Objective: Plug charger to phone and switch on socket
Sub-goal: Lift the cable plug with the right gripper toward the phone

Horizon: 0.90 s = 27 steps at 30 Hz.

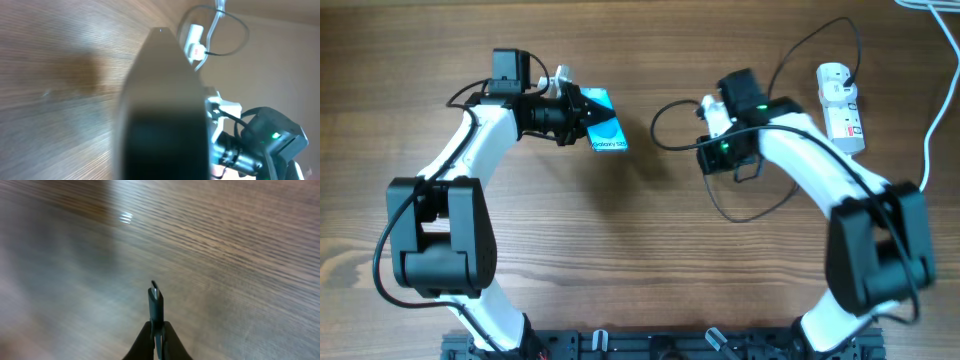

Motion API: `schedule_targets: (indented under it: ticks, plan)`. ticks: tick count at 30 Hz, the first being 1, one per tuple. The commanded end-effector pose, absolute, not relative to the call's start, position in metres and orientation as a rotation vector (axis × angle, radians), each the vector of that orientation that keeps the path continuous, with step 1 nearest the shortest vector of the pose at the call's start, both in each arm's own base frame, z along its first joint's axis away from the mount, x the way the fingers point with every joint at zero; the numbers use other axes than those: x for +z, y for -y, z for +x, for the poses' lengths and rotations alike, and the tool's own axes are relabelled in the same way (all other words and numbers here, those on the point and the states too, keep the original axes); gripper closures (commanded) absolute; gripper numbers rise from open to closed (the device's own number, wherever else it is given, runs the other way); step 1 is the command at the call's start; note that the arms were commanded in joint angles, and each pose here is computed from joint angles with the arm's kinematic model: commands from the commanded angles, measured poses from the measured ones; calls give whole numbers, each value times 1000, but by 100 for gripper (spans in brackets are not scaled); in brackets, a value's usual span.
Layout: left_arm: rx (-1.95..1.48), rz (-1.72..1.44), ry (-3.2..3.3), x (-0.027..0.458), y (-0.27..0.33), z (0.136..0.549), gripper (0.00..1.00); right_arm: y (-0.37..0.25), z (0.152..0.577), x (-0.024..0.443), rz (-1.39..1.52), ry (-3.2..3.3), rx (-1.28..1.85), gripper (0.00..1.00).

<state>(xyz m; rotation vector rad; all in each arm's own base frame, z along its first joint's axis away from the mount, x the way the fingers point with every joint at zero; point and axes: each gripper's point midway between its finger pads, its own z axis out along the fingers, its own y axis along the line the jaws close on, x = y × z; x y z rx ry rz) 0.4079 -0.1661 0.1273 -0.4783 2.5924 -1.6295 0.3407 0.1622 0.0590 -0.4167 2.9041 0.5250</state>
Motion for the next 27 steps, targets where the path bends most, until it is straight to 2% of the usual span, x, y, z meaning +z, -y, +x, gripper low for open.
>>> schedule_targets:
  ticks: [1,7,10,15,18,24,26,27]
  plan:
    - [-1734,-369,-2527,148,173,407,96,-169,332,86,-457,-2847,634,92]
    - [-1726,-365,-2524,148,172,408,96,-169,329,84,-454,-2859,642,96]
    - [-1726,-364,-2524,148,172,408,96,-159,333,76,-450,-2879,529,76]
    - [-1706,-373,-2529,145,171,409,96,-165,337,48,-536,-2899,311,72]
    - [-1707,-375,-2531,145,171,409,96,-169,338,22,-548,-2928,188,73]
    - [-1707,-378,-2532,145,171,409,96,-173,337,-37,-551,-3015,152,73]
    - [-1707,-377,-2532,145,171,409,96,-170,330,-52,-556,-3058,138,82]
    - [-1707,-377,-2532,145,171,409,96,-169,328,-54,-557,-3067,134,92]
